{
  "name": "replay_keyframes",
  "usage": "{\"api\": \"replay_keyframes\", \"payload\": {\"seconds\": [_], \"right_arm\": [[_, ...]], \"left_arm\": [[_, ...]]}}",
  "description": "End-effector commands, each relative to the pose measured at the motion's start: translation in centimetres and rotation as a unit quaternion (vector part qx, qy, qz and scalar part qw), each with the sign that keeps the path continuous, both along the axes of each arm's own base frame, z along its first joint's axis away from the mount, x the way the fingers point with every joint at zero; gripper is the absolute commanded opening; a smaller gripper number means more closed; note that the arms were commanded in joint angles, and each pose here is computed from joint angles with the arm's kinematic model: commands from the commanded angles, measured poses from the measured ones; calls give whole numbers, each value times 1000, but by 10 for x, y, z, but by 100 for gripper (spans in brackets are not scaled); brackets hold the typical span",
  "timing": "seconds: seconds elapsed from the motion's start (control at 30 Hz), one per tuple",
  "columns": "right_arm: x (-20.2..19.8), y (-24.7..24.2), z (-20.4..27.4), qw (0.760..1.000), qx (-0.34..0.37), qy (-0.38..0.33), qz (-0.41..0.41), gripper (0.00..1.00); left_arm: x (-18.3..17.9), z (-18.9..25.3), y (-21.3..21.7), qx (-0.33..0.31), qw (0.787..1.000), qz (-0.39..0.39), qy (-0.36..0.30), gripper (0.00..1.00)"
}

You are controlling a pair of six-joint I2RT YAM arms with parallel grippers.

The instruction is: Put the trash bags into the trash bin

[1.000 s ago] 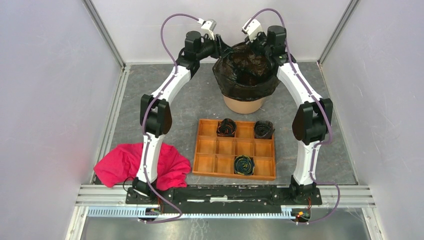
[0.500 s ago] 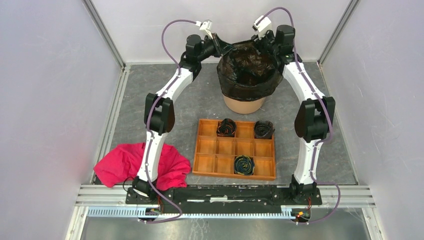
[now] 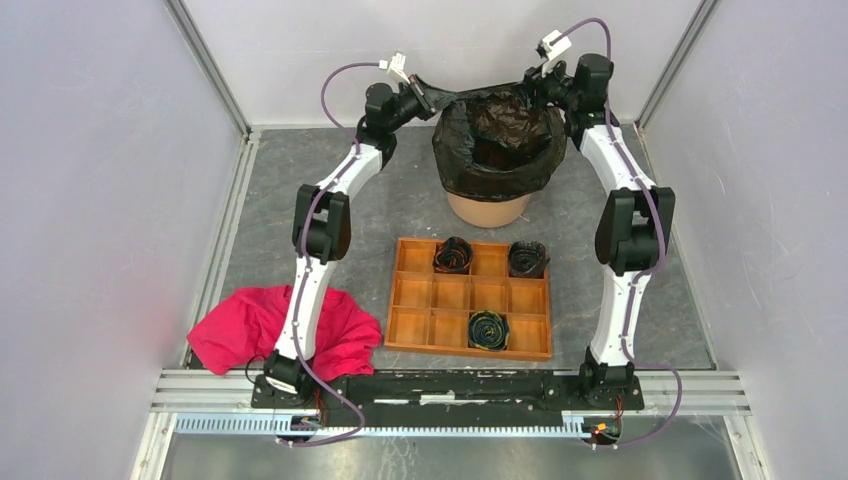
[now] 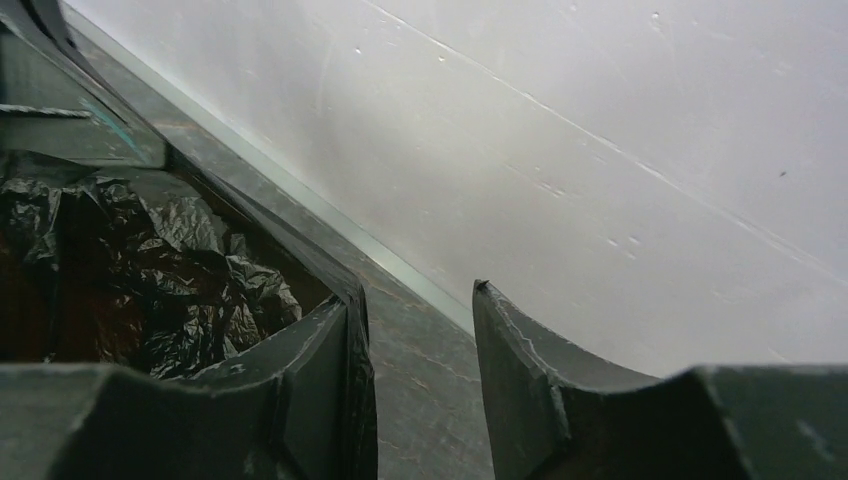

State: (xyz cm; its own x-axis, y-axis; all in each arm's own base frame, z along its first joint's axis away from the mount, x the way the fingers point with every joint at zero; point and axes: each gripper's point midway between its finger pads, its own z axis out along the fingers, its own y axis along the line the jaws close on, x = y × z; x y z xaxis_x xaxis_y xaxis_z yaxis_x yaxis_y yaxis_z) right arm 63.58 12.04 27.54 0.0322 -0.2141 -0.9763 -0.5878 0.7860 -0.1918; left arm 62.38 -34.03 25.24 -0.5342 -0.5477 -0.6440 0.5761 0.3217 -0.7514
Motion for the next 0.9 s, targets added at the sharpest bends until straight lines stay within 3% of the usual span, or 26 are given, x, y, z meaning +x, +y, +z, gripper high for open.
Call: {"api": "replay_keyframes", "payload": {"seconds": [0.0, 0.17, 0.4, 0.63, 0.87], "right_arm": [[0, 7, 6, 998, 45, -1, 38, 50], [3, -6, -4, 996, 84, 19, 33, 49], [-5, -18, -7, 966, 226, 111, 65, 55], [-16, -15, -19, 897, 372, 214, 101, 55], [-13, -12, -48, 847, 434, 288, 101, 63]], "left_arm": [[-4, 24, -1, -57, 998, -23, 1, 10], [-3, 15, -1, -72, 997, -26, 21, 11], [-6, 9, -2, -97, 993, -36, 53, 13], [-8, -1, -3, -116, 987, -44, 100, 11], [-6, -16, -3, -132, 980, -43, 140, 5]]}}
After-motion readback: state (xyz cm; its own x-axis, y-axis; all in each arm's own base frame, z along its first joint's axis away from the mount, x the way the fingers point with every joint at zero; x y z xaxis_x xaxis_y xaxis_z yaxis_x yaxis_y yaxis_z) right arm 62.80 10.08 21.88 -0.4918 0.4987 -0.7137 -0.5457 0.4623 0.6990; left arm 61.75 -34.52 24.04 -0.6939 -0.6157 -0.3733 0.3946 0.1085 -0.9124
